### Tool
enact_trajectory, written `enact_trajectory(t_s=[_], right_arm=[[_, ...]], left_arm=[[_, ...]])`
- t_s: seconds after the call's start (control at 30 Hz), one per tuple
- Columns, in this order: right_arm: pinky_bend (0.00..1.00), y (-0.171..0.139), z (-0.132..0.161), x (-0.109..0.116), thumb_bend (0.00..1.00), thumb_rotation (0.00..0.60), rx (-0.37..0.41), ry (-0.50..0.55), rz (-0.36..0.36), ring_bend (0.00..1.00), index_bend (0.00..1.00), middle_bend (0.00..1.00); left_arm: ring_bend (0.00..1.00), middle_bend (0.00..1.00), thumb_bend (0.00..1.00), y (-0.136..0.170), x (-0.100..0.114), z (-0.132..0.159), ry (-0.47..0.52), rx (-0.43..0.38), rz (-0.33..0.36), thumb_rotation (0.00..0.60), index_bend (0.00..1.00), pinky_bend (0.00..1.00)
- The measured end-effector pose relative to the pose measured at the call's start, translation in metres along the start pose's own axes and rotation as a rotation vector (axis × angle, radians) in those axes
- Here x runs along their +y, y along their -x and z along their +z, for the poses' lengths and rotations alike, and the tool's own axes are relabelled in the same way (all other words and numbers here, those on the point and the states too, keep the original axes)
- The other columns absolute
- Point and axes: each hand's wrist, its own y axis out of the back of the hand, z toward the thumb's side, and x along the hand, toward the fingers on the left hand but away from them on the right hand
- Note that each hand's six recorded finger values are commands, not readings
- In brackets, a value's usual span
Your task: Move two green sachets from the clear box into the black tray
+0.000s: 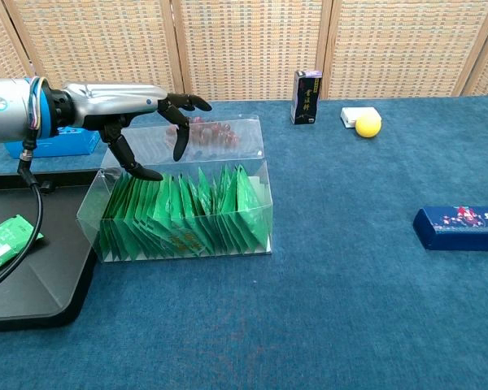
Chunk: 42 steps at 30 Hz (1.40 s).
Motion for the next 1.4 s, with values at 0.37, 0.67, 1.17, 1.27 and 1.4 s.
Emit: enact_trajectory(t_s=[0.37, 0.67, 1.17, 1.27, 1.4], right_arm=[[0.0, 0.0, -0.001, -0.001, 0.0, 0.6, -0.001, -0.001, 0.004, 0.0, 0.0, 0.0], [0.0, 0.0, -0.001, -0.001, 0.0, 0.6, -0.004, -0.001, 0.006, 0.0, 0.0, 0.0], [0.0, 0.001, -0.002, -0.001, 0.0, 0.6, -0.009, 0.0, 0.009, 0.0, 0.0, 0.0], [0.0, 0.0, -0.002, -0.001, 0.0, 0.6, -0.01, 0.002, 0.009, 0.0, 0.0, 0.0], [0.0, 0.0, -0.002, -0.001, 0.0, 0.6, -0.009, 0.002, 0.008, 0.0, 0.0, 0.0]], left_arm=[[0.0, 0.0, 0.35, -0.01, -0.006, -0.003, -0.015, 0.02, 0.007, 0.6, 0.51, 0.0], [0.0, 0.0, 0.35, -0.012, -0.01, -0.001, -0.02, 0.016, -0.004, 0.6, 0.51, 0.0], [0.0, 0.0, 0.35, -0.02, -0.014, 0.002, -0.017, 0.015, -0.01, 0.6, 0.51, 0.0], [0.0, 0.0, 0.36, -0.021, -0.016, 0.003, -0.025, 0.013, -0.016, 0.6, 0.51, 0.0], [0.0, 0.0, 0.35, -0.021, -0.017, 0.003, -0.027, 0.015, -0.02, 0.6, 0.51, 0.0]])
